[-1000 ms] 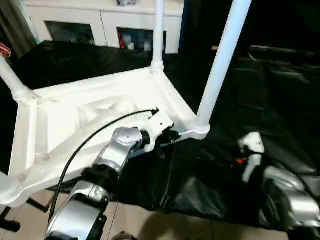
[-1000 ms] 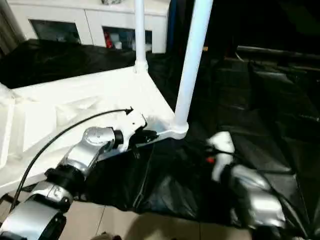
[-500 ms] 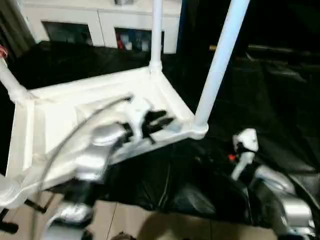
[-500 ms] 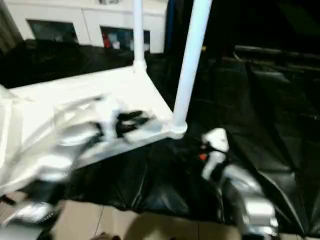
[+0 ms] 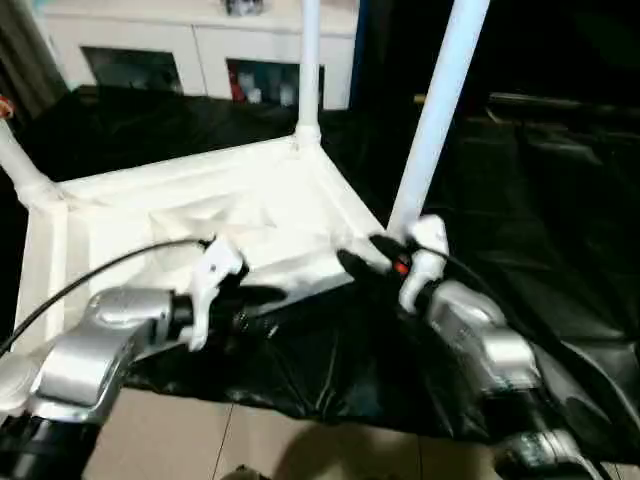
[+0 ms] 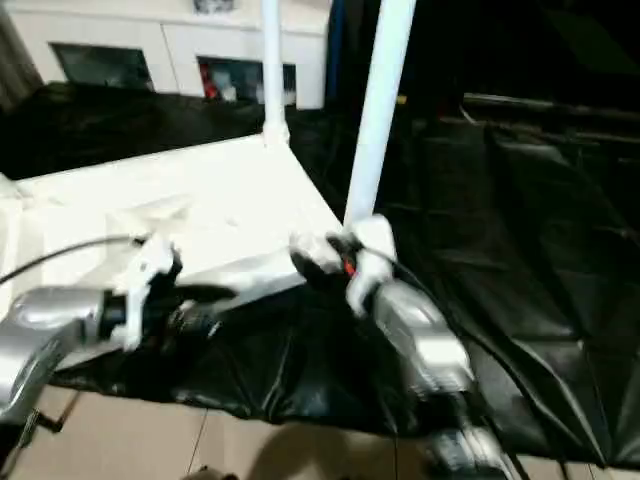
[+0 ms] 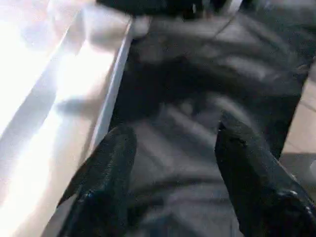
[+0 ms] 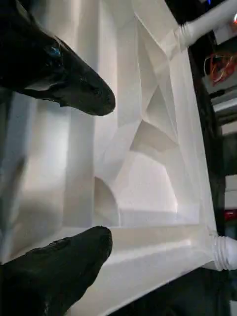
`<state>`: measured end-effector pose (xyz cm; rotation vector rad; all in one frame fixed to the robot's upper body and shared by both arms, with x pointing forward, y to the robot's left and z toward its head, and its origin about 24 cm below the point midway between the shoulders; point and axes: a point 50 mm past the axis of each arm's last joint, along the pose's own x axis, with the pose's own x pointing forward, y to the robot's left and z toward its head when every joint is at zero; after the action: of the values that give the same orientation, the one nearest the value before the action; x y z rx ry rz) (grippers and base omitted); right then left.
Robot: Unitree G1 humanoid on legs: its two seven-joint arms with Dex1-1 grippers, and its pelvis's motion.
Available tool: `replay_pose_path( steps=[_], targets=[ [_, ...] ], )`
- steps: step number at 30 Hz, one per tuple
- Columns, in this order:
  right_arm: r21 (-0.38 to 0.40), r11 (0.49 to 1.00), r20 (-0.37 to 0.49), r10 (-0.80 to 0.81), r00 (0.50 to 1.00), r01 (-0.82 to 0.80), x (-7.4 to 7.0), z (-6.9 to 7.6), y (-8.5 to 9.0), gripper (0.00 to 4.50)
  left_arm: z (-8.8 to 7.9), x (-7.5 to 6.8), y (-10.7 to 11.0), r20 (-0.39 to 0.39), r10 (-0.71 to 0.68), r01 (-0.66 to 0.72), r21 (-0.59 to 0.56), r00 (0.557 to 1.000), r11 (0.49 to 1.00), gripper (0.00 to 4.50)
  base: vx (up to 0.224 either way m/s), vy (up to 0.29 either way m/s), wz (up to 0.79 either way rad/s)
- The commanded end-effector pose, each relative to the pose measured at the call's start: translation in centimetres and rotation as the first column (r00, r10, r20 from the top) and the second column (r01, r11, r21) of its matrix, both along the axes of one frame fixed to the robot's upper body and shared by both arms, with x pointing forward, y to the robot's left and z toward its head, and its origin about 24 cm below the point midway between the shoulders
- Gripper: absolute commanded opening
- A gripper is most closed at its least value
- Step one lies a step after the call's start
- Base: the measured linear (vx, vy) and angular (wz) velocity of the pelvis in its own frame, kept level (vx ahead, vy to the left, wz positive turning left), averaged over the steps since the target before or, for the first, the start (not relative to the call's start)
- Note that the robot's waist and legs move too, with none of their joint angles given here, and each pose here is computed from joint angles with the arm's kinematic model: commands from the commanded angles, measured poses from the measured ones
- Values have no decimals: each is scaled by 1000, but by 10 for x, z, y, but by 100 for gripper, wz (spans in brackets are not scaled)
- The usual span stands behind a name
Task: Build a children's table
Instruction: Rotate leg to tighten
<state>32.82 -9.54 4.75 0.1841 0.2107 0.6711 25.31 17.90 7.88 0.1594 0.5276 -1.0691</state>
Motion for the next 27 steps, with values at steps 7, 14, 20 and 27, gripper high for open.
replay_pose_path(
  steps=[7, 14, 20, 27],
  targets=[
    [44, 987, -26, -152, 988, 153, 24, 4, 24, 407, -9, -8, 15, -18, 83, -79, 143, 996, 986, 377, 0, 0, 0],
    [88, 922, -119, -365, 923, 376, 38, 0, 14, 407, -11, -6, 29, 48, 150, -157, 236, 988, 959, 420, 0, 0, 0],
    [94, 857, -130, -494, 860, 507, 44, -1, -14, 407, -12, -5, 33, 62, 161, -172, 268, 985, 948, 440, 0, 0, 0],
    [90, 802, -124, -579, 806, 590, 49, 1, -44, 407, -16, -2, 34, 83, 153, -171, 305, 985, 937, 440, 0, 0, 0]
  ],
)
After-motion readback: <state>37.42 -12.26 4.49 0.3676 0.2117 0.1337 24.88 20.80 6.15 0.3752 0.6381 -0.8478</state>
